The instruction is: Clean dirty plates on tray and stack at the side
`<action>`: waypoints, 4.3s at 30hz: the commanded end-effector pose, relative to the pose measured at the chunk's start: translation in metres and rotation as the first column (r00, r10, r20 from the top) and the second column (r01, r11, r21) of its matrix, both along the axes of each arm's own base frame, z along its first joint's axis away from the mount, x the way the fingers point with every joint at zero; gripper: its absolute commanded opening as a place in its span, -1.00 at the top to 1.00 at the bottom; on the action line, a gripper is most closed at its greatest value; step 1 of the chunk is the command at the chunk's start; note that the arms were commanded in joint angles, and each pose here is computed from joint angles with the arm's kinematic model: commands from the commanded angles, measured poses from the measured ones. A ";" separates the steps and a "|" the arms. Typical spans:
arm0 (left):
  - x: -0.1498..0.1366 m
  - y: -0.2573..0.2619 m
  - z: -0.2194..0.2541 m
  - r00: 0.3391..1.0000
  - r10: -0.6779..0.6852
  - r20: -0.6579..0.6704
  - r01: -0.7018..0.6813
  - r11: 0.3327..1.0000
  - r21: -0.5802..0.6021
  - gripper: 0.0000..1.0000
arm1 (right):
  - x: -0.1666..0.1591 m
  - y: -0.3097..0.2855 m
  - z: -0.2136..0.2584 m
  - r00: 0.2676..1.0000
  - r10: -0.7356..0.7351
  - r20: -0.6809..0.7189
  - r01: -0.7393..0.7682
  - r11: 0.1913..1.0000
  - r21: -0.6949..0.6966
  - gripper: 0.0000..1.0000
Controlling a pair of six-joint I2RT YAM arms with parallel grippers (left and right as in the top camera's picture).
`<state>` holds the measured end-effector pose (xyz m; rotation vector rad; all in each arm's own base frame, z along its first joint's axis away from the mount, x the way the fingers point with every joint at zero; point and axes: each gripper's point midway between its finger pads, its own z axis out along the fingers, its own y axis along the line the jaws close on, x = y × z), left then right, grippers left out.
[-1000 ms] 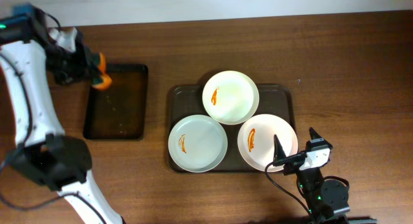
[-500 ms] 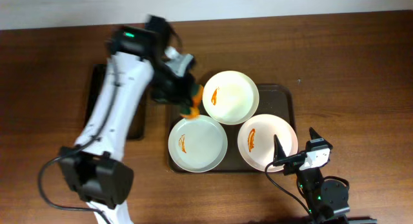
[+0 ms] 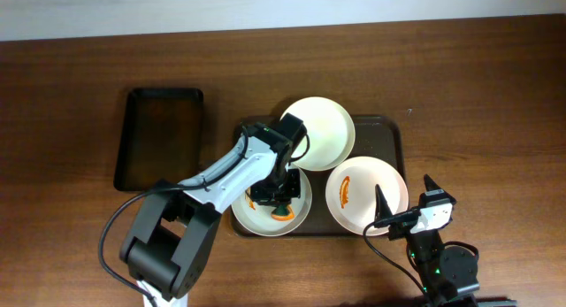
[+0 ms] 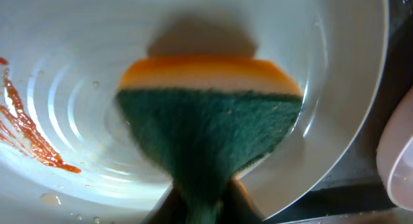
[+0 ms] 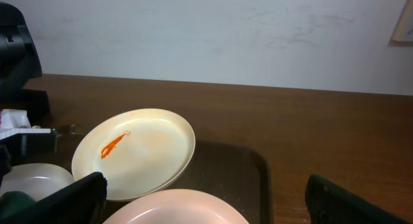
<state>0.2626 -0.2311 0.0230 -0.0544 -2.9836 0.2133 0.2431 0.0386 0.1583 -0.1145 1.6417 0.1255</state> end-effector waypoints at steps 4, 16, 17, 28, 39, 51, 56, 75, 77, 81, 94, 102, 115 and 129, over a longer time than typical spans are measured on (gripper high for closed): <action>0.026 0.002 0.045 0.998 0.053 0.046 -0.047 0.991 -0.123 0.32 | 0.000 -0.004 -0.003 1.000 -0.020 -0.003 0.020 1.000 -0.008 -0.97; 0.053 0.059 0.076 0.970 0.129 0.205 -0.132 0.991 0.000 -1.00 | 0.000 -0.004 -0.003 1.000 -0.020 -0.003 0.020 1.000 -0.008 -0.96; 0.054 0.061 0.076 0.969 0.129 0.212 -0.134 0.991 0.011 -0.99 | 0.000 -0.004 -0.003 1.000 -0.019 -0.003 0.019 1.000 -0.008 -0.97; 0.054 0.062 0.076 0.968 0.129 0.214 -0.135 0.991 0.013 -0.99 | 0.000 -0.004 -0.003 1.000 -0.020 -0.003 0.020 1.000 -0.008 -0.97; 0.054 0.062 0.076 0.968 0.129 0.214 -0.135 0.991 0.013 -0.99 | 0.000 0.000 0.012 0.999 0.003 0.050 -0.004 1.000 0.023 -0.97; 0.054 0.062 0.076 0.968 0.129 0.214 -0.135 0.991 0.013 -0.99 | -0.124 0.114 0.151 0.531 0.751 0.393 -0.841 0.411 0.351 -0.96; 0.054 0.062 0.076 0.968 0.129 0.214 -0.135 0.991 0.013 -0.99 | -0.109 0.092 0.203 0.742 0.615 0.266 -0.670 0.692 0.268 -0.96; 0.054 0.062 0.076 0.968 0.129 0.214 -0.135 0.991 0.013 -0.99 | -0.002 0.067 0.155 0.492 0.311 -0.813 -0.200 0.949 0.242 -0.44; 0.054 0.062 0.076 0.968 0.129 0.214 -0.135 0.991 0.013 -0.99 | 0.024 0.070 0.121 0.401 0.287 -0.870 -0.170 0.956 0.238 -0.37; 0.054 0.062 0.076 0.968 0.129 0.214 -0.135 0.991 0.013 -0.99 | 0.063 0.076 0.058 0.246 0.261 -0.933 -0.131 0.963 0.235 -0.25; 0.054 0.062 0.076 0.968 0.129 0.214 -0.135 0.991 0.013 -0.99 | 0.057 0.143 -0.084 0.100 0.265 -0.959 -0.101 0.962 0.255 -0.21; 0.054 0.062 0.076 0.968 0.129 0.214 -0.135 0.991 0.013 -0.99 | 0.043 0.161 -0.106 0.099 0.276 -0.956 -0.128 0.956 0.263 0.31; 0.054 0.062 0.076 0.968 0.129 0.214 -0.135 0.991 0.013 -0.99 | 0.050 0.164 -0.141 0.202 0.229 -0.952 -0.131 0.970 0.205 0.31; 0.056 0.059 0.076 0.967 0.131 0.217 -0.134 0.991 -0.002 -0.99 | 0.047 0.153 -0.159 0.155 0.194 -0.969 -0.091 0.979 0.182 0.86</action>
